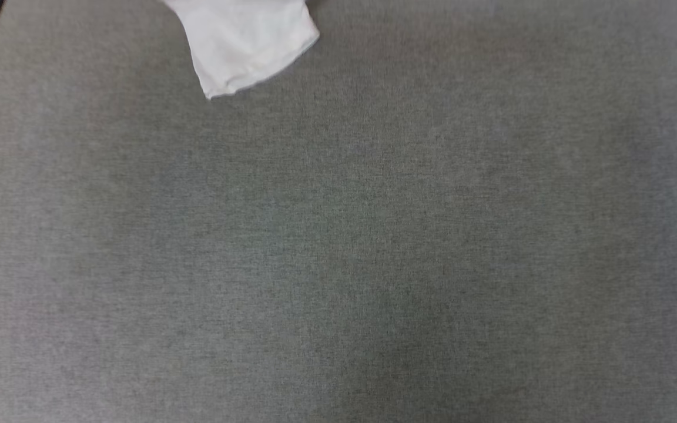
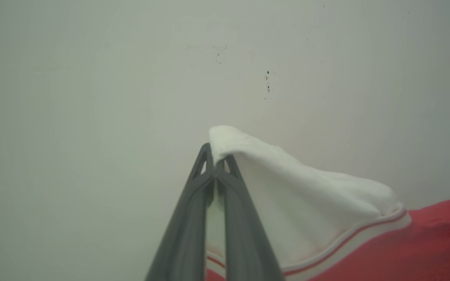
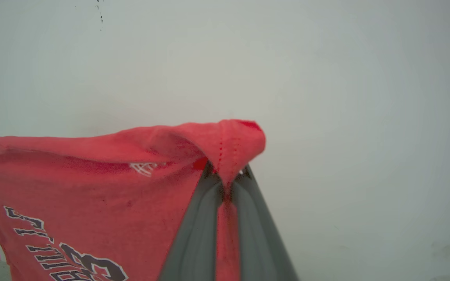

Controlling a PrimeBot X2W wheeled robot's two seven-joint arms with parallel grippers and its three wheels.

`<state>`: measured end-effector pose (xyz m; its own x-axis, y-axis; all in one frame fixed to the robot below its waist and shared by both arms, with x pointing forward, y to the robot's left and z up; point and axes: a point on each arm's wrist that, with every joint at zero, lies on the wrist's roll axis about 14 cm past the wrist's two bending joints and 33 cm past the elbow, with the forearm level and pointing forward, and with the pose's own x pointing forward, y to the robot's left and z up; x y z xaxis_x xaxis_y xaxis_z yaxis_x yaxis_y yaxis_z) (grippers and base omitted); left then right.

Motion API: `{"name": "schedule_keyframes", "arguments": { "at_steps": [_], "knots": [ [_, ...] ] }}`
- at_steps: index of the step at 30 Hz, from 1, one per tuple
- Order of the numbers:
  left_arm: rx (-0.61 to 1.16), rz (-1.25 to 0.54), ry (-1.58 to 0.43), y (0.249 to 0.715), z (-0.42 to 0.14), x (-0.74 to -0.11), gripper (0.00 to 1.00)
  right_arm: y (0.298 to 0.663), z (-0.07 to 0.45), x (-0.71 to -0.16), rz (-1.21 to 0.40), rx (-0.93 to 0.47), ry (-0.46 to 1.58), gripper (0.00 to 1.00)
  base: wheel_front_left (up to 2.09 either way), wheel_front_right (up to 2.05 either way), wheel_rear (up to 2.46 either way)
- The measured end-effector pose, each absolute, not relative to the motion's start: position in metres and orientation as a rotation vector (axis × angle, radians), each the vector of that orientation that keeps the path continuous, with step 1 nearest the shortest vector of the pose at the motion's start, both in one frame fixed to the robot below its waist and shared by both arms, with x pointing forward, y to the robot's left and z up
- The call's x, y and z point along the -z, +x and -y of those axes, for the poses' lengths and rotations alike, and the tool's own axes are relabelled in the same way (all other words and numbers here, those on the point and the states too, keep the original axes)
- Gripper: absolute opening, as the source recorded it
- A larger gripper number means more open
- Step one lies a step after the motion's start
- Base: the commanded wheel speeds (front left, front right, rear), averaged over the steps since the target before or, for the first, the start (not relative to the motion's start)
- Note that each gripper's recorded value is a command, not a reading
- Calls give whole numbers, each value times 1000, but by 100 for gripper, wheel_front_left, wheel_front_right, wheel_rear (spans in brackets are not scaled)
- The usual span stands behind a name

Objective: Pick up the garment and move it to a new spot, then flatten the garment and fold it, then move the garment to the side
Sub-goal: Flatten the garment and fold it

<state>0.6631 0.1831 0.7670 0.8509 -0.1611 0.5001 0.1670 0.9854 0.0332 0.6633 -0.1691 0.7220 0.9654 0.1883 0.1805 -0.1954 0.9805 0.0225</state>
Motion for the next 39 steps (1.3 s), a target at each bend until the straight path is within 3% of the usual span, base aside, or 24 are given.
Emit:
{"name": "schedule_keyframes", "arguments": {
  "at_steps": [12,20,28,39],
  "knots": [
    [157,387,-36,722,-186,-678,0,720,151,-648,114,-226,40,0,0,0,0],
    [150,237,-65,727,-187,-610,0,724,140,-580,-23,-249,42,0,0,0,0],
    [115,114,-117,683,-203,-564,0,680,139,-531,-134,-269,70,0,0,0,0],
    [56,0,-144,550,-238,-512,0,561,137,-489,-230,-330,103,0,0,0,0]
  ]
}}
